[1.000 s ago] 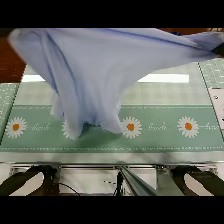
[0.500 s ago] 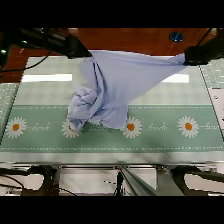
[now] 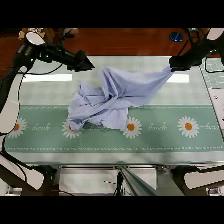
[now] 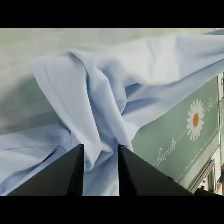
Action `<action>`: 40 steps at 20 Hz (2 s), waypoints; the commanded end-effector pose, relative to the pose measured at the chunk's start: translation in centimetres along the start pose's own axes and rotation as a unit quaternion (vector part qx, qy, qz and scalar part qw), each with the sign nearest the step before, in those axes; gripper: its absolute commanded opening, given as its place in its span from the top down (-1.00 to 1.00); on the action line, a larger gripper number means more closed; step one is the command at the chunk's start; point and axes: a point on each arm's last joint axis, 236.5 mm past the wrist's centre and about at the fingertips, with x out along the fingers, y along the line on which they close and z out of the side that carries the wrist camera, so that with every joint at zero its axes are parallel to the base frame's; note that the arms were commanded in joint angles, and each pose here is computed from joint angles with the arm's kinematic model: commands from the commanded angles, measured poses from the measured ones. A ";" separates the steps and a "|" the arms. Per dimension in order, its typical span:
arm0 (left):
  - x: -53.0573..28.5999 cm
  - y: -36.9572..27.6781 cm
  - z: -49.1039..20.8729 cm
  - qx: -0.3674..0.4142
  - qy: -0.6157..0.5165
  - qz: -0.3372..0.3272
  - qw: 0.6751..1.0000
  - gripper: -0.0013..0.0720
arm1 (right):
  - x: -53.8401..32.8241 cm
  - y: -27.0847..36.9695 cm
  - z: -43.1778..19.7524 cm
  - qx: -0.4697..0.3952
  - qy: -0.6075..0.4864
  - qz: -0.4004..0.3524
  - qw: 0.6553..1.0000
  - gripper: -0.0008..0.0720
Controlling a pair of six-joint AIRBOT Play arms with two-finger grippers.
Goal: Fold the shirts.
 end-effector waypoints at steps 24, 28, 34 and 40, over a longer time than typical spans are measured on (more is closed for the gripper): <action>4.6 3.4 -29.1 -0.269 -0.026 0.028 0.963 -0.94 | -0.4 1.0 -0.3 -0.004 0.004 0.020 1.000 0.91; 6.3 4.6 -26.7 -0.250 -0.032 0.051 0.966 -0.93 | -0.4 1.1 -0.4 -0.004 0.006 0.020 1.000 0.91; 6.9 5.0 -22.8 -0.231 -0.057 0.056 0.970 -0.90 | -0.4 1.1 -0.3 -0.004 0.005 0.020 1.000 0.91; 9.9 3.9 -24.4 -0.223 0.000 0.049 0.974 -0.60 | -0.4 1.1 -0.4 -0.003 0.005 0.020 1.000 0.91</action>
